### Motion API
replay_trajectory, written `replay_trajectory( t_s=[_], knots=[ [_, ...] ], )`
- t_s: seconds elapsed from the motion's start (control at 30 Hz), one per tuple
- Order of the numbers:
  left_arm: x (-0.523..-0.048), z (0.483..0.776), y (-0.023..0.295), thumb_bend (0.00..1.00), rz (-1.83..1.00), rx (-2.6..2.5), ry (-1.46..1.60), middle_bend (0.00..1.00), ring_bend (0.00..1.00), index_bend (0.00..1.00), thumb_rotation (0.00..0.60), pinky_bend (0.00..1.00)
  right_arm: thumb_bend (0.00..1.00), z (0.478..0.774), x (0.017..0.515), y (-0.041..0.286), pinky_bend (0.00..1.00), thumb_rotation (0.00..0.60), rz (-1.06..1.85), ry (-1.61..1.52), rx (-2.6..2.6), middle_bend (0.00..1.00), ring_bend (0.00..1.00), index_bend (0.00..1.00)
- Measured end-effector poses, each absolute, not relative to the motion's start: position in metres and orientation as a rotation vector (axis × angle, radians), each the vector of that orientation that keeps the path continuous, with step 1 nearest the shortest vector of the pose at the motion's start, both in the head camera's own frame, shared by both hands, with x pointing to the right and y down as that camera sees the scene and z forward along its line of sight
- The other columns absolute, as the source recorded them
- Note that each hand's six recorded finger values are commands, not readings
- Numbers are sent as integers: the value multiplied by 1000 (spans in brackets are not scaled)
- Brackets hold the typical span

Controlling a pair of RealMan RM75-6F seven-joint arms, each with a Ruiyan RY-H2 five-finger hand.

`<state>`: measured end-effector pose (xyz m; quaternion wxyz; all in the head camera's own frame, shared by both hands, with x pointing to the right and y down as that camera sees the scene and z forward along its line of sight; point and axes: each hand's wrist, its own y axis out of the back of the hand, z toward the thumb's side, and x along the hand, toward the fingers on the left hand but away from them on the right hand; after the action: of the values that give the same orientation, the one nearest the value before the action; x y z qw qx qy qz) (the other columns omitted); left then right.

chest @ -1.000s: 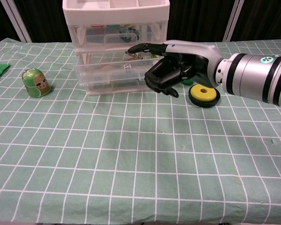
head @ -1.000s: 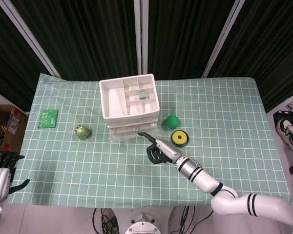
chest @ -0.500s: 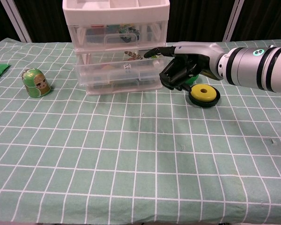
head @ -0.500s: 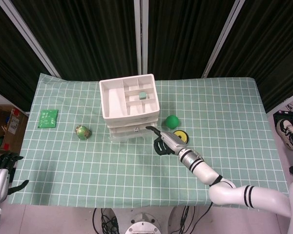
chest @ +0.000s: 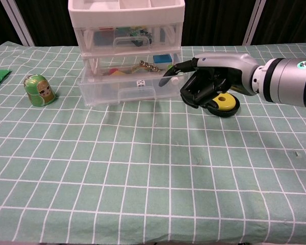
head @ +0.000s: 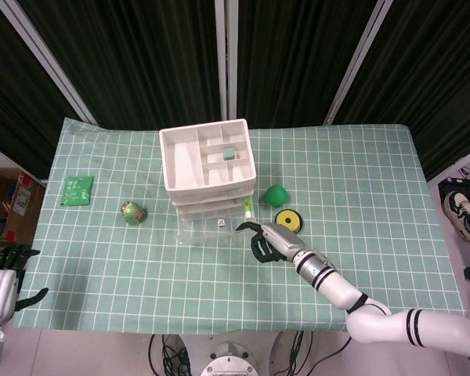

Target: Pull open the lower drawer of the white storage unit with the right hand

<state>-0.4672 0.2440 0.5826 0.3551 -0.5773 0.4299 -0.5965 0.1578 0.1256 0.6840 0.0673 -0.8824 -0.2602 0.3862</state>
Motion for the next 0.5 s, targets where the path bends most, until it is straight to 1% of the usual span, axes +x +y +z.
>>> replay_trajectory(
  t_s=[0.2,0.33,0.4,0.5],
  knots=[
    [-466,585,244,51,-1545,-1500,1106,206,143,287,600,188,586,679,166,138,784,600,1161,-744,-2656,704,719,252],
    [-466,586,243,50,-1543,-1500,1105,206,143,287,600,188,587,678,171,141,785,600,1167,-731,-2640,705,720,249],
    [-467,586,242,50,-1542,-1499,1108,206,143,287,600,188,586,675,172,141,785,600,1162,-725,-2631,705,720,218],
    [-467,585,242,50,-1540,-1497,1112,206,143,287,600,188,586,668,176,140,785,600,1149,-714,-2608,705,720,123]
  ],
)
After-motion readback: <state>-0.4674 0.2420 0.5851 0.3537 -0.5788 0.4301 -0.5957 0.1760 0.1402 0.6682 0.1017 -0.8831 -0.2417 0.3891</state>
